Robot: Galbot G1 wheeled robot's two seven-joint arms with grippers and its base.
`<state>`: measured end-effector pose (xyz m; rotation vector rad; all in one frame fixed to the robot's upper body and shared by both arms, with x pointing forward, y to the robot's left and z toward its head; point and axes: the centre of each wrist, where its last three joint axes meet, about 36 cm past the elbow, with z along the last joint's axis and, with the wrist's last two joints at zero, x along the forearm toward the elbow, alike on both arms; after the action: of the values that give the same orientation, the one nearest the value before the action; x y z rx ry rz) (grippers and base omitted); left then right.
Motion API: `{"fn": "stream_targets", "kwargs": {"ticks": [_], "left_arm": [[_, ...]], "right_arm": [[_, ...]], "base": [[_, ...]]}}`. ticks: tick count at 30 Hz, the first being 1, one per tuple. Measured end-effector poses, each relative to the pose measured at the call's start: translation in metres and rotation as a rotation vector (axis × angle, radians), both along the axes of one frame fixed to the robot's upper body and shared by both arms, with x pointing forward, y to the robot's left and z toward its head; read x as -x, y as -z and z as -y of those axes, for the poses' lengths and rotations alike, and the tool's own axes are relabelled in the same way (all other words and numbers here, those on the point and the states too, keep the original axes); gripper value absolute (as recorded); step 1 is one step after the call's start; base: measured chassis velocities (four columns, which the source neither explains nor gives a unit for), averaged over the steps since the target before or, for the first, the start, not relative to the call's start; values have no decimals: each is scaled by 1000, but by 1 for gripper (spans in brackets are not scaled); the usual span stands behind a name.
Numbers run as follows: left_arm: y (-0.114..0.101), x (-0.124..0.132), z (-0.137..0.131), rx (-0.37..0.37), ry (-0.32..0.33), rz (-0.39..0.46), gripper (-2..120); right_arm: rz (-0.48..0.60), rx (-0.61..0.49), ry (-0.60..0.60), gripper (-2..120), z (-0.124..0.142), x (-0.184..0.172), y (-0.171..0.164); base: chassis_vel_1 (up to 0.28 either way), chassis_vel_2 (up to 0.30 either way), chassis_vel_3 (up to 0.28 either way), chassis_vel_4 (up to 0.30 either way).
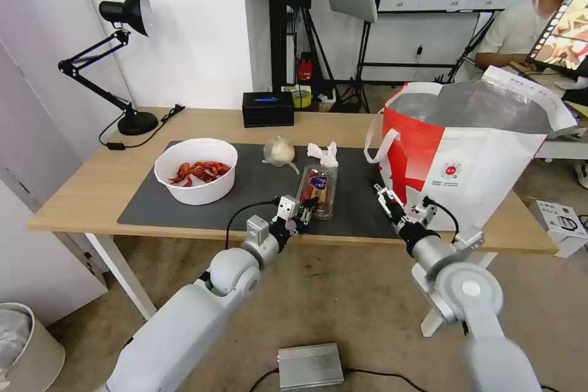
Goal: Pick up the trash from the table and place it into the takeout bag.
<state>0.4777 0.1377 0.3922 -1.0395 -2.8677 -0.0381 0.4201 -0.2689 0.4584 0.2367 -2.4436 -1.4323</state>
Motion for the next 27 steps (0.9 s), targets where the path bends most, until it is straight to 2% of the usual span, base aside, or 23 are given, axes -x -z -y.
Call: {"fn": "stream_targets", "kwargs": {"ticks": [7,14,27], "left_arm": [[2,-1,-2,-21,7,8,0],[1,-2,-3,-21,5,9,0],[0,-4,-6,-16,-7,16,0]], "right_arm": [[5,-25,-22,100,-10,-19,-2],[-19,-29,-40,100,-32,-35,8],[-43,-23,-37,100,-47,-49,26]], "base": [[0,0,0,0],[0,0,0,0],[0,0,0,0]]}}
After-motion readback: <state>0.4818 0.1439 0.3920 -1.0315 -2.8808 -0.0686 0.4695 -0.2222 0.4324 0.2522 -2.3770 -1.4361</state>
